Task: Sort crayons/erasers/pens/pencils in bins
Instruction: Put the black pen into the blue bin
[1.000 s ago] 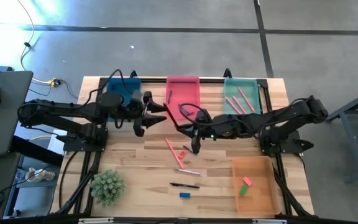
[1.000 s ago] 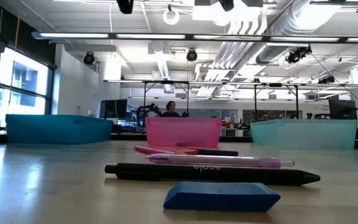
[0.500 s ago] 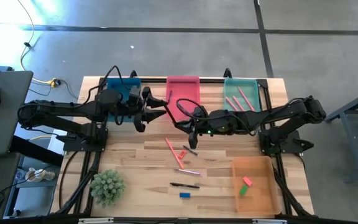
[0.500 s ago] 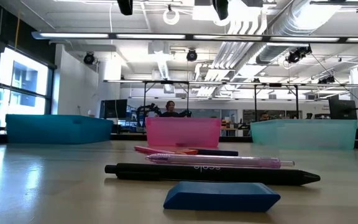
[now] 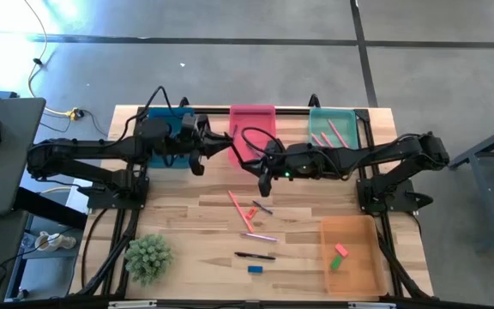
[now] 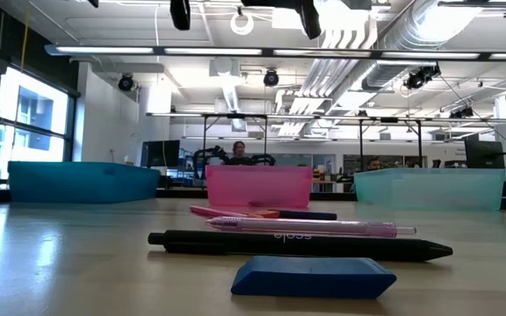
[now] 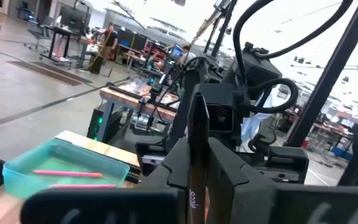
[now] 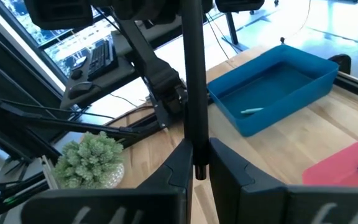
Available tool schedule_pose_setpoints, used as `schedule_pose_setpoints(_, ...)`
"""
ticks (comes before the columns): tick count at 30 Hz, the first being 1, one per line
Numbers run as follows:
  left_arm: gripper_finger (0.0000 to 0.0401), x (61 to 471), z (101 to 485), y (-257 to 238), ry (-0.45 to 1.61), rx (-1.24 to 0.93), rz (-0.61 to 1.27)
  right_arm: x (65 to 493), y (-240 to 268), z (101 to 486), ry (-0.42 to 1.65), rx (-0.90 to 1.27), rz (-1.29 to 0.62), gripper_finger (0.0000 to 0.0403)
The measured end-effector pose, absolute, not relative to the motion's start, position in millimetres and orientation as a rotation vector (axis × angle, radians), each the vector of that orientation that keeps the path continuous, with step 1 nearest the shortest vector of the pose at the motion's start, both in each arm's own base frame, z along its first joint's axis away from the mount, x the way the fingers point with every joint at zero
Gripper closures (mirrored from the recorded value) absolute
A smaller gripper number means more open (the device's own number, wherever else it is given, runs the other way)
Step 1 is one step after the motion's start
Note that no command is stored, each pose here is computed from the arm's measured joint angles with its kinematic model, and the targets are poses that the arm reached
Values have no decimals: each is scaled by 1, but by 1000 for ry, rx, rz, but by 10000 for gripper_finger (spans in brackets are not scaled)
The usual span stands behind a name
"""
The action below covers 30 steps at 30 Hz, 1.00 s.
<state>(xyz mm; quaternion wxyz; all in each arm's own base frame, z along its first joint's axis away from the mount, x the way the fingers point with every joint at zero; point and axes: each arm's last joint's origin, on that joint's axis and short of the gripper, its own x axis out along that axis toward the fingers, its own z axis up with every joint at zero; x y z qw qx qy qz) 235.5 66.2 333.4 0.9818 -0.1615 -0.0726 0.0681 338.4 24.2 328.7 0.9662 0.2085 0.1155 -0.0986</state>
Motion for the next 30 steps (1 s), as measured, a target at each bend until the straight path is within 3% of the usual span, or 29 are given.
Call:
schedule_pose_setpoints(13,373,240,327,70,-111,-280,134,337,19,324,275,417,-241,371)
schedule_pose_setpoints(24,381,237,315,80,1,-273,195,336,12,324,270,460,-299,259)
schedule_pose_setpoints(30,382,227,304,93,128,-290,293,335,11,321,295,457,-312,234)
